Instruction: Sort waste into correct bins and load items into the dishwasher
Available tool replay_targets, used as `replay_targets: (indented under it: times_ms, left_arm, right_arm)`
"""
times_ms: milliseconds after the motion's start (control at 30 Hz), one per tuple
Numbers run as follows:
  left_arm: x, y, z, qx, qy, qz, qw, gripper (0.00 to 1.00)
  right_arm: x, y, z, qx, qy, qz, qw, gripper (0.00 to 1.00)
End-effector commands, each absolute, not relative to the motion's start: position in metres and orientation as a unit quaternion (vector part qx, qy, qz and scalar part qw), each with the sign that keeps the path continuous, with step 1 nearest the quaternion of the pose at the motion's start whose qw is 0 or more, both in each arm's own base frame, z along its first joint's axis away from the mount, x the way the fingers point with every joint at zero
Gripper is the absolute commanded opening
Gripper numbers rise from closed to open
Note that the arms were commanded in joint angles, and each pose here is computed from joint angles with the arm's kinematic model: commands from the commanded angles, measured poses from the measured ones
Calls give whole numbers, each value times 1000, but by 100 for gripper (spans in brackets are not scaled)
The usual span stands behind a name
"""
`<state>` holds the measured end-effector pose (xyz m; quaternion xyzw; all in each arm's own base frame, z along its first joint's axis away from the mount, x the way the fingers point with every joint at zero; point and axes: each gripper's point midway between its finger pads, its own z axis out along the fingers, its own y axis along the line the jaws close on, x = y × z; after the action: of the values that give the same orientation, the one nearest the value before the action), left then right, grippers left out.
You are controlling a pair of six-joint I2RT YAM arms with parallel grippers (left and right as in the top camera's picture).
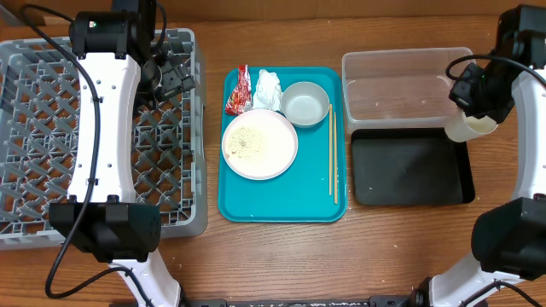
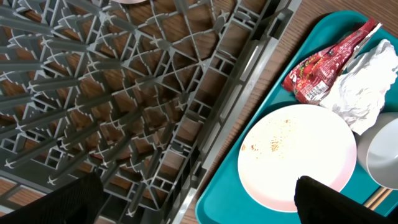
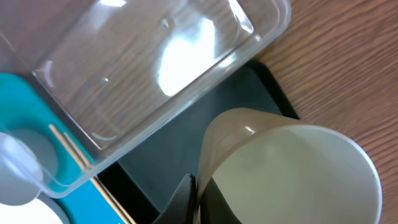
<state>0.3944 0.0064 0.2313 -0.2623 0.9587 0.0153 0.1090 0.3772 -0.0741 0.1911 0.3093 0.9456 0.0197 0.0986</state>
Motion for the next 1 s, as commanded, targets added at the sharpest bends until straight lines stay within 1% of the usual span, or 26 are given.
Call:
replay_targets:
  times_ms: [0, 167, 667, 967]
  left_arm:
    - [395, 14, 230, -275, 955, 23, 110, 100]
    - [395, 14, 230, -275, 955, 23, 110, 100]
    - [395, 14, 230, -275, 955, 23, 110, 100]
    - [395, 14, 230, -275, 955, 23, 110, 100]
  right_arm:
    - [374, -70, 179, 313, 946, 21, 86, 4]
    - [371, -70, 169, 313, 946, 20, 76, 4]
    - [372, -70, 170, 313, 946, 22, 79, 4]
    - [375, -58, 170, 310, 946, 57, 75, 4]
